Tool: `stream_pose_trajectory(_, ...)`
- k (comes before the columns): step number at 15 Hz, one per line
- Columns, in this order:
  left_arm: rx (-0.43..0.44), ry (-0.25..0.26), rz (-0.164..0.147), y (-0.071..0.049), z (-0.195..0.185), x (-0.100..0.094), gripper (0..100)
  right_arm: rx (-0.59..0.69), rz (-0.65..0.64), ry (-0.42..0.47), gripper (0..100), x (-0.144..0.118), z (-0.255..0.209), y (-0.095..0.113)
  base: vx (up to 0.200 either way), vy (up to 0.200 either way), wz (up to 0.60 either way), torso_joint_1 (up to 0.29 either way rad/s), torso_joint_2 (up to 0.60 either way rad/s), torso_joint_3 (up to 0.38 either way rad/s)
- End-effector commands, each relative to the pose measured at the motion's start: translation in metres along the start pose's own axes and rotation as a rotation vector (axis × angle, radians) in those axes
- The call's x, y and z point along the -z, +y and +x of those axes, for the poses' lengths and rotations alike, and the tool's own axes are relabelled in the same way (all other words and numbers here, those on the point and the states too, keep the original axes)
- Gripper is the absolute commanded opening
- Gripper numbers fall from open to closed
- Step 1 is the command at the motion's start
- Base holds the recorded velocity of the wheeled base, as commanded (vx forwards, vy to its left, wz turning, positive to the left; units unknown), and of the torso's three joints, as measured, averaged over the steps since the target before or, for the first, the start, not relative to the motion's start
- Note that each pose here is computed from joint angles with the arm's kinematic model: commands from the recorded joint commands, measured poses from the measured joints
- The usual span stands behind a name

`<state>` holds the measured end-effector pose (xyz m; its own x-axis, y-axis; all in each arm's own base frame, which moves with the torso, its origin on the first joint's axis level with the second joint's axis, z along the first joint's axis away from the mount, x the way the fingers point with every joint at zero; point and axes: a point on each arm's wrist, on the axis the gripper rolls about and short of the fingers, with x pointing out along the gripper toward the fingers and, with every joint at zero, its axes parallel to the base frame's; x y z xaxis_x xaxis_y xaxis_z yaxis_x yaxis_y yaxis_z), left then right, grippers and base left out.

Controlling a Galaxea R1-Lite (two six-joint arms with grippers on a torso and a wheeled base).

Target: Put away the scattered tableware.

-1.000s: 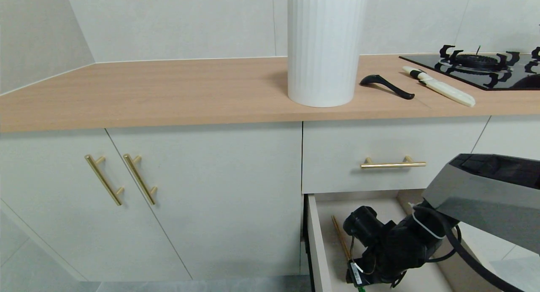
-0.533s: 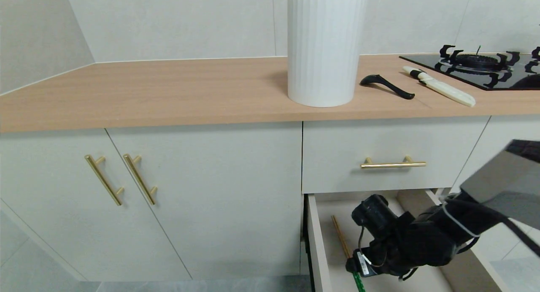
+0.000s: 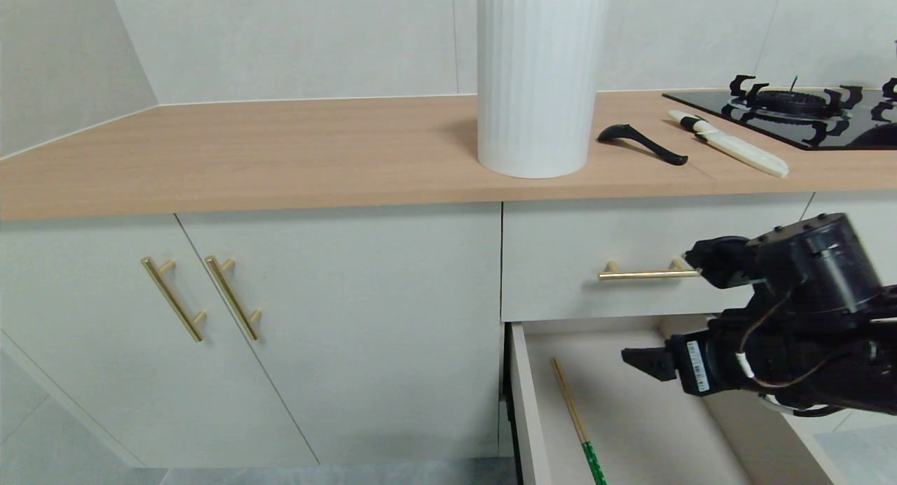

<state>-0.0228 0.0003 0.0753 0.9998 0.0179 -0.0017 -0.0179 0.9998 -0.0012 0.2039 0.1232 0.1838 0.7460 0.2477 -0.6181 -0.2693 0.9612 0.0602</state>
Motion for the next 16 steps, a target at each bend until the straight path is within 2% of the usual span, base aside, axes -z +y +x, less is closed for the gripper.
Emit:
stream_pose_trajectory(1, -0.001, 0.000, 0.000, 0.0000, 0.0000, 0.0000, 100, -0.008, 0.024, -0.107, 100, -0.0076, -0.0315, -0.0089, 0.000, 0.000, 0.00, 0.000, 0.00, 0.000)
stream_pose_trajectory(3, -0.001, 0.000, 0.000, 0.0000, 0.0000, 0.0000, 100, 0.018, 0.035, -0.134, 100, -0.0112, -0.0352, -0.0172, 0.000, 0.000, 0.00, 0.000, 0.00, 0.000)
stream_pose_trajectory(9, -0.001, 0.000, 0.000, 0.0000, 0.0000, 0.0000, 100, 0.015, 0.012, -0.141, 100, -0.0107, -0.0384, -0.0177, 0.000, 0.000, 0.00, 0.000, 0.00, 0.000)
stream_pose_trajectory(13, 0.001, 0.000, 0.000, 0.0000, 0.0000, 0.0000, 100, 0.015, -0.010, -0.139, 100, -0.0086, -0.0392, -0.0182, 0.000, 0.000, 0.00, 0.075, -0.25, -0.246)
stream_pose_trajectory(16, -0.001, 0.000, 0.000, 0.0000, 0.0000, 0.0000, 100, 0.016, -0.016, -0.154, 100, -0.0104, -0.0375, -0.0186, 0.000, 0.000, 0.00, 0.118, -0.52, -0.305)
